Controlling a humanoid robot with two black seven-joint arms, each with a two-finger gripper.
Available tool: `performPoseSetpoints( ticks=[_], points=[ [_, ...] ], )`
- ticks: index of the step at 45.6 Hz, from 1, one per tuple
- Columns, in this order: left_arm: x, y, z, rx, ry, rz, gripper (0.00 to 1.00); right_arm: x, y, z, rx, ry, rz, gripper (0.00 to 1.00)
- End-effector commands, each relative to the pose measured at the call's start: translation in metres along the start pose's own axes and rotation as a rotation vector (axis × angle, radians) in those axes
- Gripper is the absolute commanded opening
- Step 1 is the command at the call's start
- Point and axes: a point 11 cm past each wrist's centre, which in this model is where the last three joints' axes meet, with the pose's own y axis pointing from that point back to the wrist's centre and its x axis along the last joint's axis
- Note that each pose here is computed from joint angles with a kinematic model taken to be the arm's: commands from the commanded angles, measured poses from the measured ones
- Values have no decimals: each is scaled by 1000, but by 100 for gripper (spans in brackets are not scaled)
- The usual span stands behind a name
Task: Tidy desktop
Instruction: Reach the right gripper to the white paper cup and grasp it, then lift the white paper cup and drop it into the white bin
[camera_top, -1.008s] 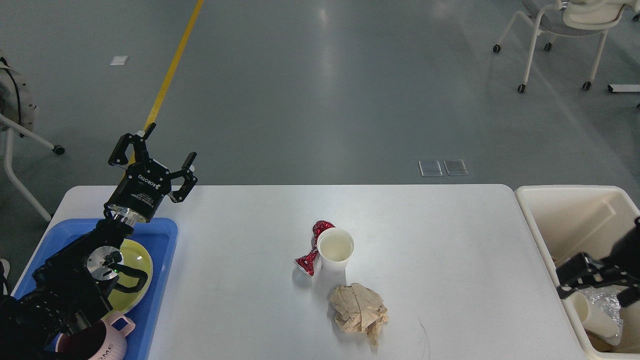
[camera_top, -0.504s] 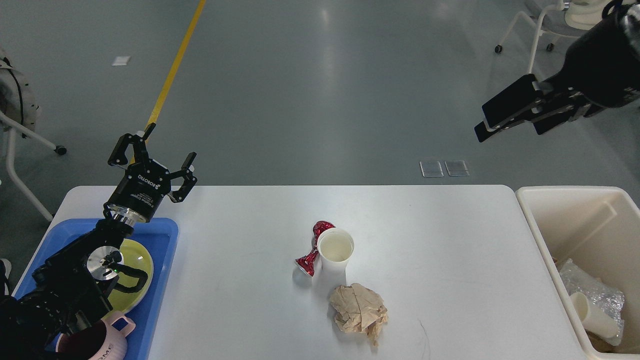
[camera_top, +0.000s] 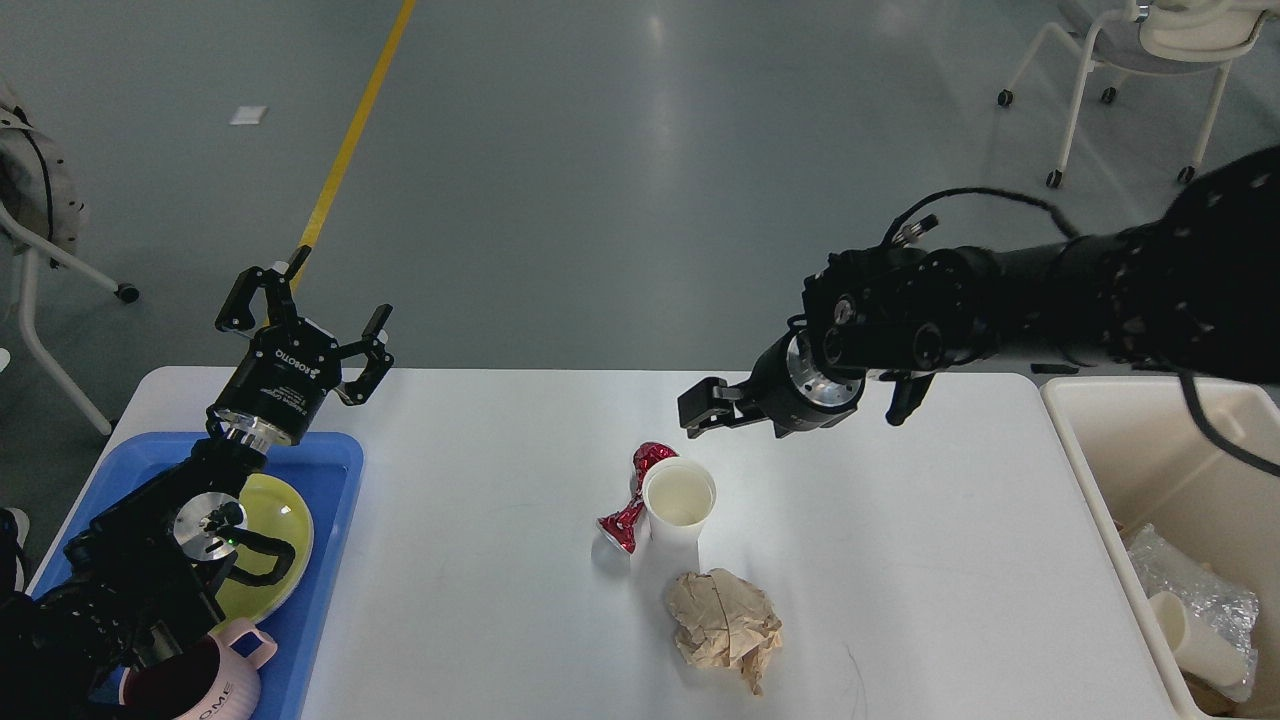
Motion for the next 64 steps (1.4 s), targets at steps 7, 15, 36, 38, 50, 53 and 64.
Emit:
performPoseSetpoints(
  ticks=[7, 15, 36, 38, 50, 53, 64],
  points=[
    [0, 0, 0, 0, 0, 0, 100, -38, -69, 9, 14, -60, -12, 100],
    [0, 0, 0, 0, 0, 0, 100, -40, -77, 12, 11, -67, 40, 100],
    [0, 0, 0, 0, 0, 0, 100, -51, -85, 17, 0, -76, 42, 23],
    [0, 0, 0, 0, 0, 0, 100, -52, -84, 17, -1, -74, 37, 17],
    [0, 0, 0, 0, 1, -1, 100, -51, -77, 25, -34, -69, 18, 0],
    [0, 0, 0, 0, 0, 0, 100, -37, -59, 38, -53, -81, 33, 0],
    [0, 0, 0, 0, 0, 0, 100, 32, 95, 61, -61, -123, 34, 0]
  ],
)
